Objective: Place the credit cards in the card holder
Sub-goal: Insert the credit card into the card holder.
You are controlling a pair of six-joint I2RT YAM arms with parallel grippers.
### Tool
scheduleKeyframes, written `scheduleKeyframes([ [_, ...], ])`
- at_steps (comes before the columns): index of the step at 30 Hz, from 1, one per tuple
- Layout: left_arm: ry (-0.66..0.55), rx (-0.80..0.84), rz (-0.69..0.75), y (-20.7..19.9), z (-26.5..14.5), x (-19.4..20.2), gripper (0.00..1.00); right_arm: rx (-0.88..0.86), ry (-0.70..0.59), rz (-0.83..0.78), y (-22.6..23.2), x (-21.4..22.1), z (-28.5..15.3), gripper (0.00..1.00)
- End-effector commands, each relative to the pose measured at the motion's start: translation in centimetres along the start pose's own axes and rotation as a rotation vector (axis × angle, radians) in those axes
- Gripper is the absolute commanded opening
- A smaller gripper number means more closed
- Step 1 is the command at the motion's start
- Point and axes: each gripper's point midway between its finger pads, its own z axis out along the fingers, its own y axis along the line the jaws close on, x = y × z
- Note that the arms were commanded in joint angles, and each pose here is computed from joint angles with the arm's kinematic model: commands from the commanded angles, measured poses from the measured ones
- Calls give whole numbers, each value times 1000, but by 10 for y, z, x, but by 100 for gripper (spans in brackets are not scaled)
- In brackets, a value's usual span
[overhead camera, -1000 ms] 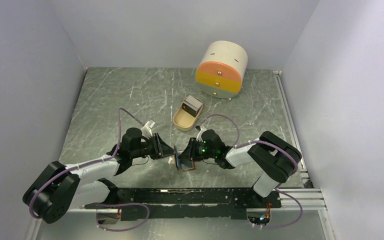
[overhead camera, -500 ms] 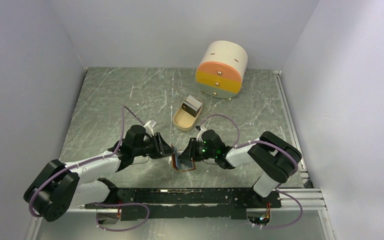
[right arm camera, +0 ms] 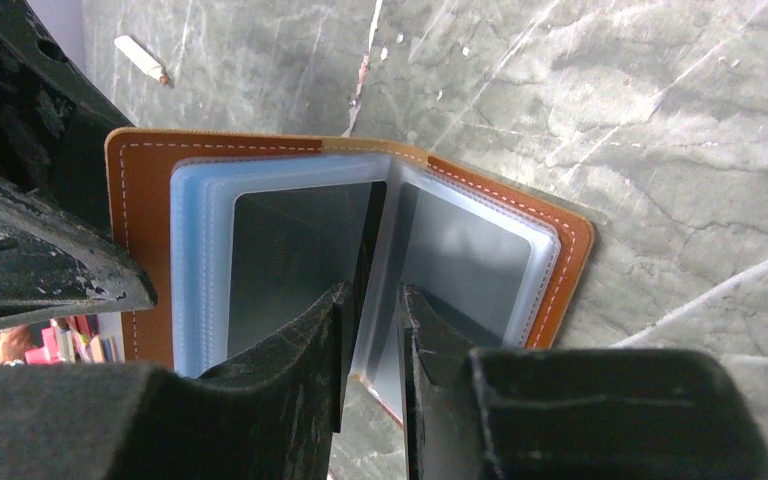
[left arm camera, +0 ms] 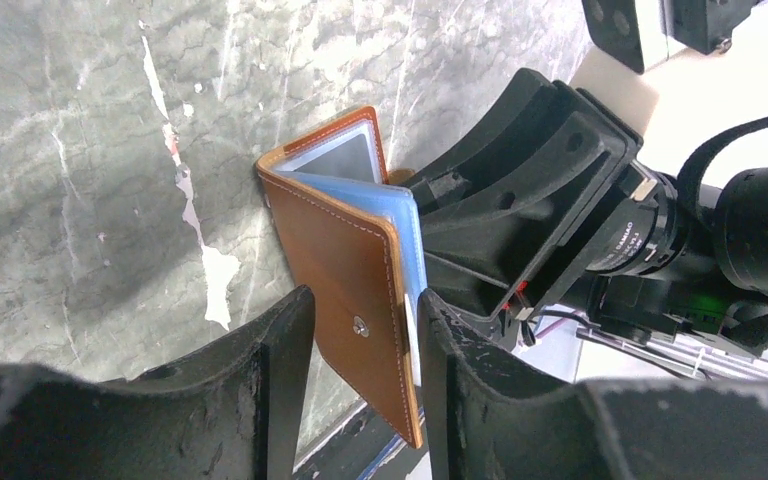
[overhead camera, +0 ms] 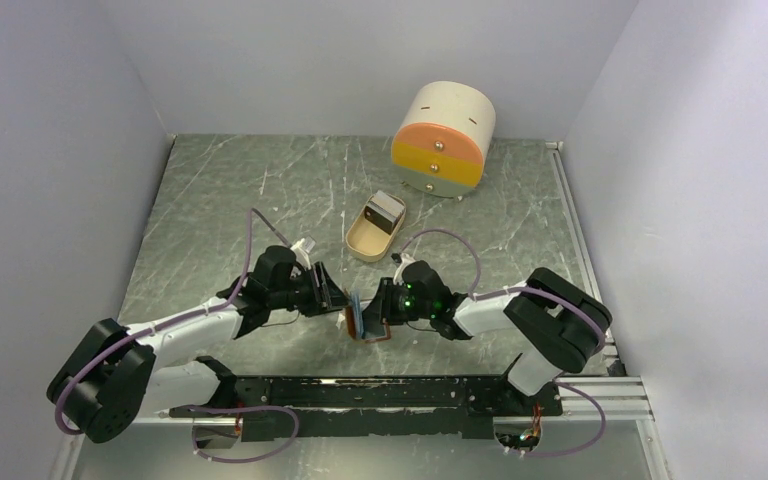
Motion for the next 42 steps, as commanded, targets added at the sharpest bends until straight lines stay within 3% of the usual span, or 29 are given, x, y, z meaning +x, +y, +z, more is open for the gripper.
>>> scheduleKeyframes([
  [1, -27, -10, 37, -10, -3, -10, 47, 28, -2, -27, 1, 0, -4, 27],
  [19, -36, -17, 39, -9, -8, -9, 45, -61, -8, -52, 37, -6, -3, 27],
  [27, -31, -25, 42, -6, -6, -8, 32, -52, 4, -52, 35, -1, 1, 28],
  [37, -18, -47, 44, 0, -3, -6, 30, -44, 7, -54, 33, 0, 2, 27],
  [42, -11, -36, 42, -2, -2, -5, 18, -34, 7, -53, 30, 1, 2, 27],
])
